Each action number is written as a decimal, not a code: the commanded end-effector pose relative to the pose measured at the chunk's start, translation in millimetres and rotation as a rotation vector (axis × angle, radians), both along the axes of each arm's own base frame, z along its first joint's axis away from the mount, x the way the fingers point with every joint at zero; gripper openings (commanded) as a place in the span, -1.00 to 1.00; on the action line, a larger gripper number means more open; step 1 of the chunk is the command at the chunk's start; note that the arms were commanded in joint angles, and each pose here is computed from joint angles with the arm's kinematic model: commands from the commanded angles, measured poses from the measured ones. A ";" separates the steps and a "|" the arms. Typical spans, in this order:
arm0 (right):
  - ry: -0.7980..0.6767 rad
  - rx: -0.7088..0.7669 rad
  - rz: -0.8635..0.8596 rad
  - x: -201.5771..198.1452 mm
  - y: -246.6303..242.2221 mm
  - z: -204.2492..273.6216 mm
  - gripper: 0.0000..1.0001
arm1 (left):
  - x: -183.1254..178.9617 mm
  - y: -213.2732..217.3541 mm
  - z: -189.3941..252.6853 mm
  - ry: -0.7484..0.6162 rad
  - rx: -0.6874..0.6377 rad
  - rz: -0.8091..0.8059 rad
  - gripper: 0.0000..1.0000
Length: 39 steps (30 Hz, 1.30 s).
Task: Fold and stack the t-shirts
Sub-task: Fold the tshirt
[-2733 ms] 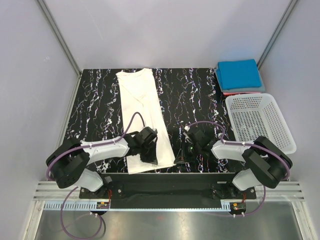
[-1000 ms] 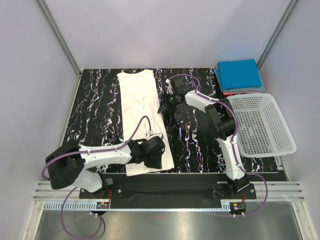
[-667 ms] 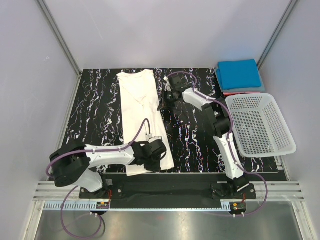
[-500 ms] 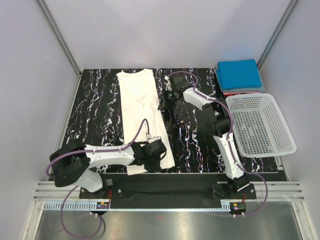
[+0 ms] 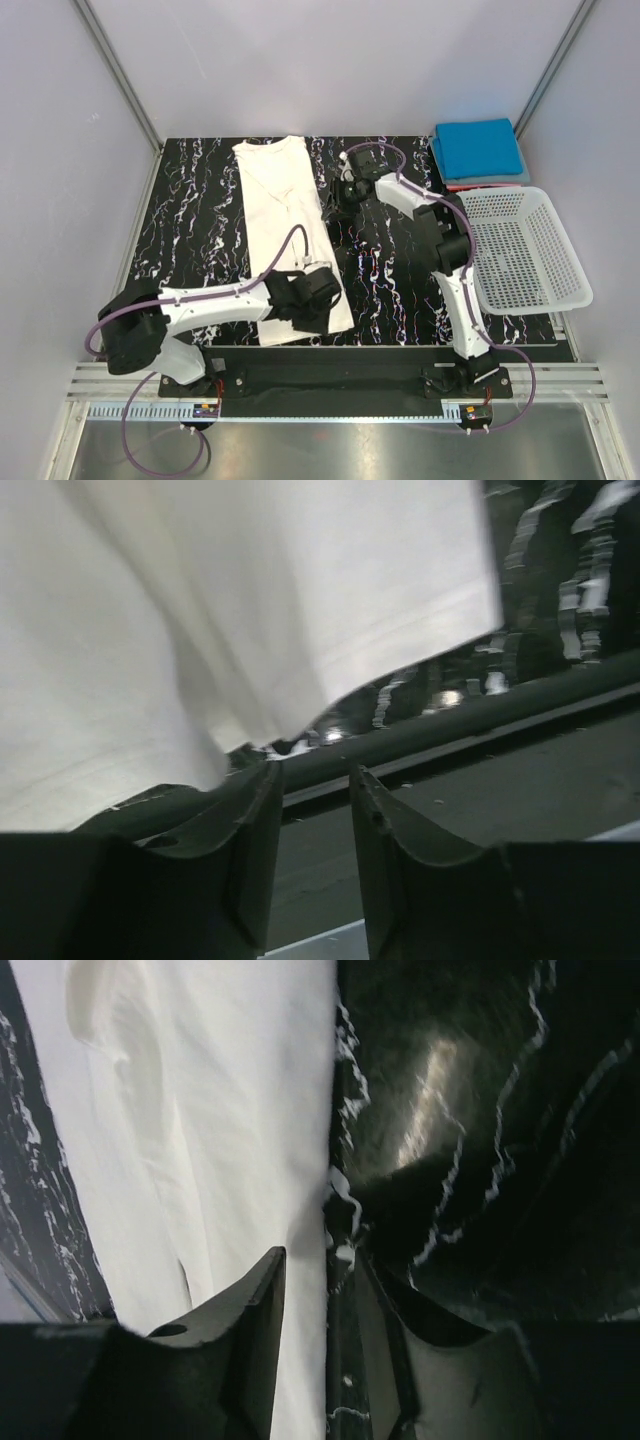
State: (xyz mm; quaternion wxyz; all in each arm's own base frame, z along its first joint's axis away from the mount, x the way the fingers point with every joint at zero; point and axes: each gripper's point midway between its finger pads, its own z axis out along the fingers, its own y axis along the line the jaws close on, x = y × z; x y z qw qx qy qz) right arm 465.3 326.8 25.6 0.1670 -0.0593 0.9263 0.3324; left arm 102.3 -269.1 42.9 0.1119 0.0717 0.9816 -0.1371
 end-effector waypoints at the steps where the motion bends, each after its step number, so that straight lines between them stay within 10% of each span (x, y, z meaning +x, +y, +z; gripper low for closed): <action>1: -0.022 -0.079 -0.019 -25.4 -28.4 48.4 -0.14 | 23.9 -18.0 59.4 -0.128 -0.096 -0.081 -0.22; 10: 0.081 -0.039 -0.096 -150.9 -76.1 68.9 -0.08 | 70.8 76.9 55.9 -0.134 -0.239 0.294 -0.02; 19: 0.175 -0.026 -0.025 -256.6 -66.2 41.8 0.04 | 41.4 133.2 8.1 -0.058 -0.223 0.571 0.24; 22: 0.186 -0.030 0.001 -275.9 -56.4 29.8 0.10 | 38.6 144.7 1.8 -0.079 -0.151 0.623 0.61; 39: 0.248 -0.090 0.017 -306.8 -62.2 -6.3 -0.09 | -1.9 137.8 -40.1 0.030 -0.156 0.611 0.00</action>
